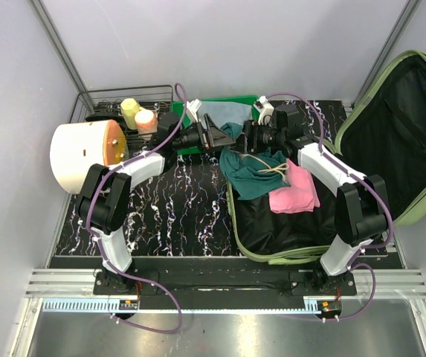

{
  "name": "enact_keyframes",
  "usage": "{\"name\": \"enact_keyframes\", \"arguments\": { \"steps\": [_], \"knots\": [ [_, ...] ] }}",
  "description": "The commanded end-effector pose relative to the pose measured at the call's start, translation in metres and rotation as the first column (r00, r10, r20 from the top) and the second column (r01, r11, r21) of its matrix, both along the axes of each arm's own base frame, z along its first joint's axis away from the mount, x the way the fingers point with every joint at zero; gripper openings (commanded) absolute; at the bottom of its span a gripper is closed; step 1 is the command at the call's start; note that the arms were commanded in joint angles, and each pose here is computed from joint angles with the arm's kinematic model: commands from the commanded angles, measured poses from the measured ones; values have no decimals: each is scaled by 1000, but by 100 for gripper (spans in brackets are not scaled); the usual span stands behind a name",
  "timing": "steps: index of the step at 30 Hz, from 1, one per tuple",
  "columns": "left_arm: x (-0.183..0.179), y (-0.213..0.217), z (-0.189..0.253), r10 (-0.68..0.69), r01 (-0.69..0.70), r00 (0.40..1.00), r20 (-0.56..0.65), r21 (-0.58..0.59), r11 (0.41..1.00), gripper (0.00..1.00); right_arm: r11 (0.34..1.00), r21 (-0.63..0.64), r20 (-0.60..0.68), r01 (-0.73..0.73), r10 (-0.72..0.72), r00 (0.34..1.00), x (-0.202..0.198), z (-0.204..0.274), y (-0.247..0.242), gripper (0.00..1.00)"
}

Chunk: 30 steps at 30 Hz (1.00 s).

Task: Open, take out, and arrange the luggage

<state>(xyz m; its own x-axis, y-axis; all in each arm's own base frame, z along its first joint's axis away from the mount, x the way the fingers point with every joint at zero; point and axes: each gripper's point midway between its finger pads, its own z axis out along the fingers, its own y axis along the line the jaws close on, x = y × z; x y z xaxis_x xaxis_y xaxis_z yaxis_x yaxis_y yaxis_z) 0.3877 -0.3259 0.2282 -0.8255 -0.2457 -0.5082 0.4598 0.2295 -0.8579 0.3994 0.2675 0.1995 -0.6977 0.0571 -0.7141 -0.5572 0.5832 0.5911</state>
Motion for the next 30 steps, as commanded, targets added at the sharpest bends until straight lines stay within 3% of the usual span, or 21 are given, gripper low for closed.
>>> {"name": "enact_keyframes", "arguments": {
  "steps": [1, 5, 8, 13, 16, 17, 20, 21, 24, 25, 27, 28, 30],
  "knots": [
    [0, 2, 8, 11, -10, 1000, 24, -30, 999, 95, 995, 55, 88, -85, 80, 993, -22, 31, 5, 77],
    [7, 9, -21, 91, -87, 995, -44, 82, 993, 94, 995, 66, 104, -81, 74, 992, -28, 40, -1, 71],
    [8, 15, -39, 131, -120, 990, -55, 172, 978, 94, 995, 67, 144, -73, 63, 988, -31, 52, -12, 73],
    [0, 0, -35, 86, -86, 996, 10, 216, 973, 92, 997, 65, 162, -39, 28, 986, -33, 62, -28, 77],
    [3, -9, -29, 73, -85, 996, 57, 247, 965, 77, 999, 54, 176, 0, -10, 984, -28, 66, -42, 79],
    [3, -11, -33, 67, -78, 996, 51, 266, 961, 63, 999, 43, 189, 24, -32, 981, -23, 67, -51, 79],
    [10, -16, -30, 41, -69, 995, 96, 317, 946, 37, 998, 7, 220, 68, -68, 973, -19, 70, -66, 79],
    [11, -18, -28, 31, -64, 994, 107, 325, 944, 23, 996, -6, 229, 91, -87, 969, -15, 70, -75, 80],
    [6, -30, -14, -84, 6, 978, 191, 376, 927, 0, 989, -53, 267, 136, -117, 957, -13, 70, -91, 80],
    [9, -34, 4, -147, 2, 934, 327, 405, 914, 0, 987, -68, 270, 147, -123, 955, -15, 71, -95, 80],
    [-8, -46, 17, -254, 26, 865, 432, 468, 884, 0, 977, -102, 294, 185, -148, 944, -12, 69, -106, 82],
    [-3, -48, 33, -319, -10, 767, 558, 507, 862, 0, 972, -112, 301, 206, -165, 939, -14, 71, -111, 82],
    [-8, -55, 48, -389, -23, 670, 633, 541, 841, 0, 952, -145, 319, 269, -212, 924, -10, 68, -125, 85]
  ]
}}
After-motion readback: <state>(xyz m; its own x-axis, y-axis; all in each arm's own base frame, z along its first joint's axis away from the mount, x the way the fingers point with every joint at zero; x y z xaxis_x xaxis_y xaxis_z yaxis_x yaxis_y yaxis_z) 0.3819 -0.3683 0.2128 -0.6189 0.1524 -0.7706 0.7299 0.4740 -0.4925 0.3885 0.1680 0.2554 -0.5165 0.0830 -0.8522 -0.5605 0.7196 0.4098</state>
